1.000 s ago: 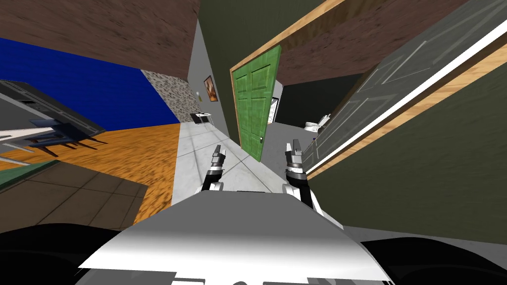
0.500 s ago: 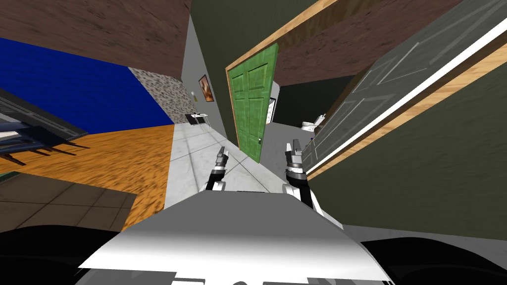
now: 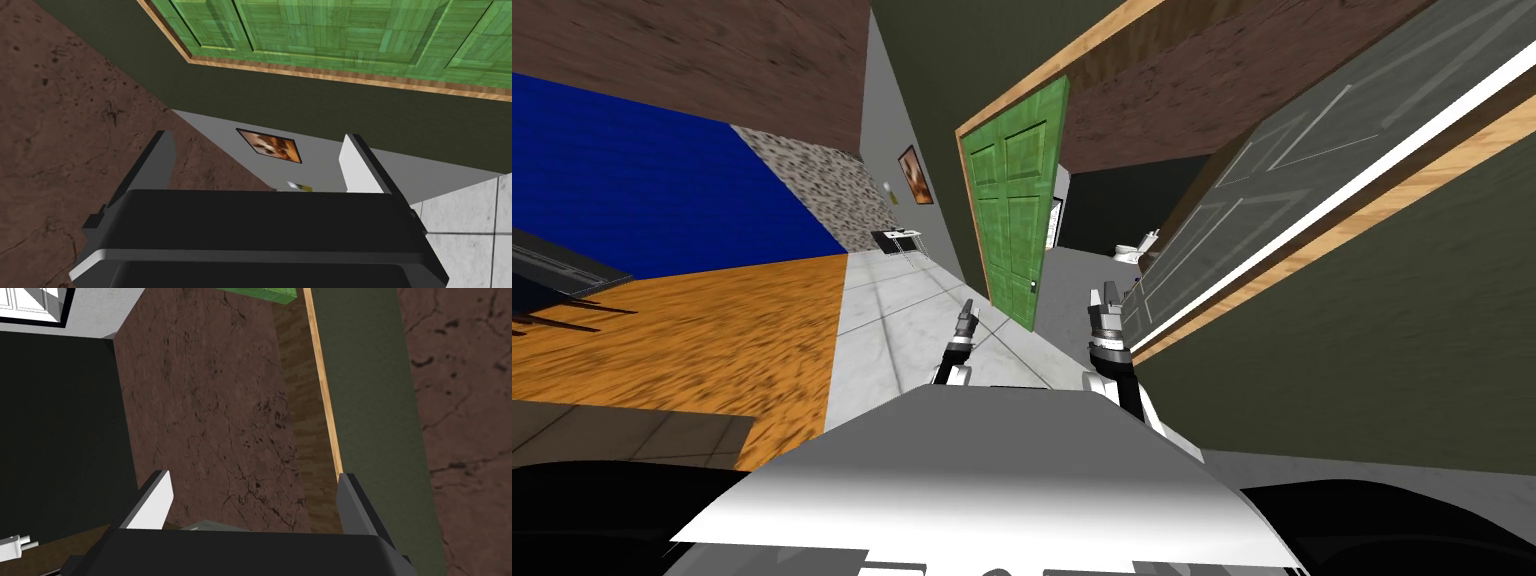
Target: Push the door open
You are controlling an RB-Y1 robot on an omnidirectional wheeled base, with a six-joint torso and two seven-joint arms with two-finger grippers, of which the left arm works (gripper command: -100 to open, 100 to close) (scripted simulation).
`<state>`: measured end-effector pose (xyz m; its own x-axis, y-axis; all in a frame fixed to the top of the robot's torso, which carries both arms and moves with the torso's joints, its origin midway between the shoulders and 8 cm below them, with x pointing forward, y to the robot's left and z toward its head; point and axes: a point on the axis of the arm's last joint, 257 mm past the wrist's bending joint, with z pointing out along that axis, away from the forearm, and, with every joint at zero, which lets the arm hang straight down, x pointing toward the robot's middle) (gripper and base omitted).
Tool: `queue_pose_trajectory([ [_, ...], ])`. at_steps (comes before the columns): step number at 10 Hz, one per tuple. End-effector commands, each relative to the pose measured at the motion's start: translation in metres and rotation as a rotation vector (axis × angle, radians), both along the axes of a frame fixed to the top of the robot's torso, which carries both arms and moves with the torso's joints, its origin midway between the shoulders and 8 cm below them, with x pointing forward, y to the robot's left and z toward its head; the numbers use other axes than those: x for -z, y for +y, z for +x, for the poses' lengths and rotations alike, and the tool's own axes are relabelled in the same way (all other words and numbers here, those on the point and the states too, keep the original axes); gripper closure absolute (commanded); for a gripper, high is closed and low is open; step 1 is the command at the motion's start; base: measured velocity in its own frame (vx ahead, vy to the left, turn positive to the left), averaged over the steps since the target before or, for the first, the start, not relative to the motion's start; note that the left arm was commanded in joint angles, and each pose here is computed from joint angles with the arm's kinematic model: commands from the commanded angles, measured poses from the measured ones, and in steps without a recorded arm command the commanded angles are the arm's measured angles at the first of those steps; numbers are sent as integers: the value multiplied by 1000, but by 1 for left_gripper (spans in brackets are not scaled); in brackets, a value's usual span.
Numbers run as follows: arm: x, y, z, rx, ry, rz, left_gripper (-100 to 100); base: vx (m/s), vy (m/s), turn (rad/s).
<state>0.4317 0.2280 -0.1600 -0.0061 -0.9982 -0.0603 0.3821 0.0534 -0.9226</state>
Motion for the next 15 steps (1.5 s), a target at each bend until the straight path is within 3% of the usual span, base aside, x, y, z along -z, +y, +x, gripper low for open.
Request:
queue_pose_trajectory([
  [1,12,-5,4,13,16,0,-100,92,16,-83],
  [8,56,-21,22,60,78,0,-100,81,21,-89],
  [9,58,-21,22,60,81,0,-100,68,11,-27],
  [15,101,-38,37,102,147,0,-100,87,21,-98],
])
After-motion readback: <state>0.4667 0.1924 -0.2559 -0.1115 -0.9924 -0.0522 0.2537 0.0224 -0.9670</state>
